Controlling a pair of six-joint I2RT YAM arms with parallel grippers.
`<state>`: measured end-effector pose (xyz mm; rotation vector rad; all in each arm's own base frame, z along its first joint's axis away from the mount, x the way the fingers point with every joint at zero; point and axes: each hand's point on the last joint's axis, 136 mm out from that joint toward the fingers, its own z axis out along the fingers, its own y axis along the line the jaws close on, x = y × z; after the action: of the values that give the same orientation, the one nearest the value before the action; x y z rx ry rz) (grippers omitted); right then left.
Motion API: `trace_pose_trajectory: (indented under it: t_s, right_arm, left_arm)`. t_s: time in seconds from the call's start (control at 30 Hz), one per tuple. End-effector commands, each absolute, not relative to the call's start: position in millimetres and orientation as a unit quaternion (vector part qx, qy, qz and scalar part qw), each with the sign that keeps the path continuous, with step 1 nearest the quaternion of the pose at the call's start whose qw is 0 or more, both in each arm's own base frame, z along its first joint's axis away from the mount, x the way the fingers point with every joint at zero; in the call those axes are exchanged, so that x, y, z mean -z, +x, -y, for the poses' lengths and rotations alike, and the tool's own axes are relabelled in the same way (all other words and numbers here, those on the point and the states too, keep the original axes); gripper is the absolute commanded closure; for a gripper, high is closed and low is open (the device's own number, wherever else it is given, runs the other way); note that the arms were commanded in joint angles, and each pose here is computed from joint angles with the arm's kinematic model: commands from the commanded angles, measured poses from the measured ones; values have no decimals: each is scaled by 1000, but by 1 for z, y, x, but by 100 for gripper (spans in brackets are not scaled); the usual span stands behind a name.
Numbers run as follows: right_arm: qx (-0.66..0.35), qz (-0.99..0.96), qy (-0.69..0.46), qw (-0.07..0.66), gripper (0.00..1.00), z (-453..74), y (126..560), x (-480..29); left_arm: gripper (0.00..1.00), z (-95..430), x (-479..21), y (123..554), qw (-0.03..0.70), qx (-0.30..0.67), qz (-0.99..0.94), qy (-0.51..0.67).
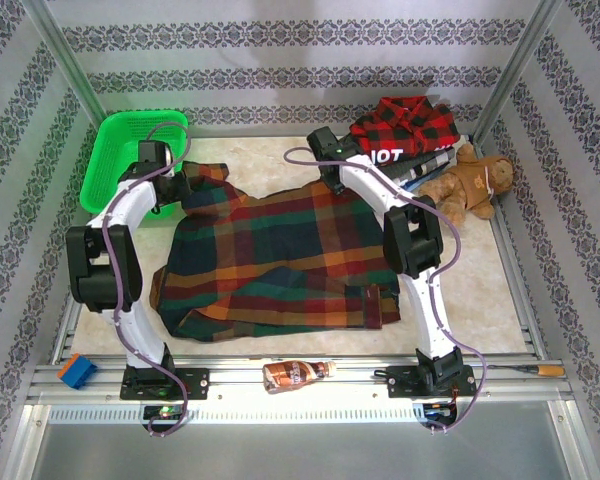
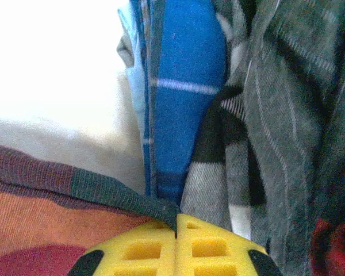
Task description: Fold and stack the long sleeve shirts
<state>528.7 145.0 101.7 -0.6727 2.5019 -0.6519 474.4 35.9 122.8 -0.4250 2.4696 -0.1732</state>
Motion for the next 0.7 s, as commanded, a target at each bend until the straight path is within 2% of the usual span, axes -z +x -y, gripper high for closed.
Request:
trace_pose_trajectory:
  t_s: [0.0,0.33,0.67]
  right_arm:
    - [219,-914,-226,257,100,-145,514,-132]
    - [198,-926,-221,234,100,-124,453,-134]
    - [171,-938,-223,202,100,-116,406,-116]
  left_arm:
    - [100,-36,-152,466,355,73,-923,-127]
    - [100,-18,-158,407,357,82,-928,-68]
    - [100,-20,-126,346,295,58,-949,-96]
